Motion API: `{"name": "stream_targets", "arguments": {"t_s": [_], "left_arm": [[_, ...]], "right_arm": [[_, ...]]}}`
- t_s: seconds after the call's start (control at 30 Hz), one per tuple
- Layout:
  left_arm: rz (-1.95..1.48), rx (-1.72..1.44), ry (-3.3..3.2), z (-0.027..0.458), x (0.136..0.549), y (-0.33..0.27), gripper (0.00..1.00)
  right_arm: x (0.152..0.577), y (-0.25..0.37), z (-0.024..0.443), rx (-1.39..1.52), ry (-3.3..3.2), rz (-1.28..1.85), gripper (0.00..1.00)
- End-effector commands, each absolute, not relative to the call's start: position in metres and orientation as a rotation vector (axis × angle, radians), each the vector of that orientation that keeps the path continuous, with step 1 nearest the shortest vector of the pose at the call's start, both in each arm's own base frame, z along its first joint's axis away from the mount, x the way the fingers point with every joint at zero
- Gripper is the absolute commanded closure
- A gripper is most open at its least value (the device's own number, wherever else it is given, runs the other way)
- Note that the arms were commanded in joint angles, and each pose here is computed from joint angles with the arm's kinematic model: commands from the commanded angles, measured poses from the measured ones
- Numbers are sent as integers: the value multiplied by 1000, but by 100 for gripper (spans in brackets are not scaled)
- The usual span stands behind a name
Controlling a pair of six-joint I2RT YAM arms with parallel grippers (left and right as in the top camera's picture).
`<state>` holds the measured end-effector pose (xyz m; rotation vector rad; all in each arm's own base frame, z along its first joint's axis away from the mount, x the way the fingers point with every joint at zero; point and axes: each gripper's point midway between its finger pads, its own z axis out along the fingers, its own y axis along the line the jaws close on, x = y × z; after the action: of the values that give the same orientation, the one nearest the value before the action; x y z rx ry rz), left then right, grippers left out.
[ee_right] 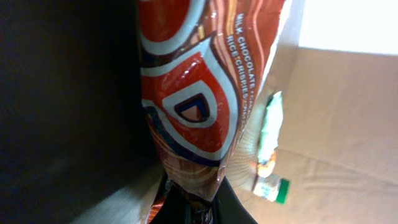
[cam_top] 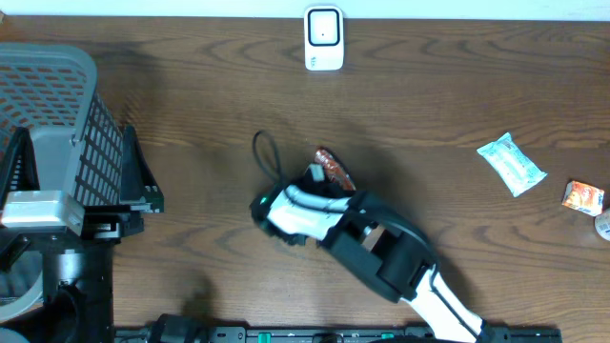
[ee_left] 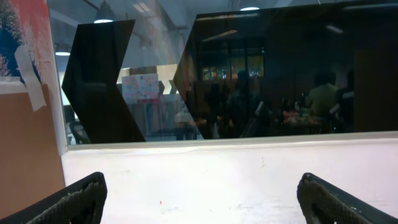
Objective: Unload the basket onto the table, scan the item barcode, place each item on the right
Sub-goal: 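Lift the chocolate bar and hold it up at the scanner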
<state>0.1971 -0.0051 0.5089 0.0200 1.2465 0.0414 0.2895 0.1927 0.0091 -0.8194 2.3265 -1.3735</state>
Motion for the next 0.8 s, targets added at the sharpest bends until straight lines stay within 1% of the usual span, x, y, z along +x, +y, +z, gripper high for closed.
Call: {"name": "stream_targets", "arguments": {"t_s": [0.0,0.03,0.07,0.17,0.3,0.33,0.43,0.57,0.7,0.77], "left_arm": [[35,12,1240,510,195,-4,2],[35,12,1240,510,195,-4,2],[35,12,1240,510,195,-4,2],[35,12,1240,510,195,-4,2],[35,12,1240,510,195,-4,2],[35,12,1240,510,195,-4,2],[35,12,1240,510,195,-4,2],[35,12,1240,510,195,-4,2],[35,12,1240,510,195,-4,2],[35,12,1240,510,195,-4,2]], "right_arm": [[274,205,-2,-880,2277,-1386,99],[268,210,-2,-907,2272,-1382,98],[261,214,-3,-931,2269,-1374,96],[240,229,-5,-1012,2254,-1349,71],[212,244,-9,-1108,2242,-1318,27],[206,248,-9,-1130,2232,-1313,21],[194,256,-7,-1168,2192,-1303,15],[189,256,2,-1123,2188,-1316,5],[195,251,11,-1047,2269,-1322,2],[197,251,14,-993,2370,-1277,1]]}}
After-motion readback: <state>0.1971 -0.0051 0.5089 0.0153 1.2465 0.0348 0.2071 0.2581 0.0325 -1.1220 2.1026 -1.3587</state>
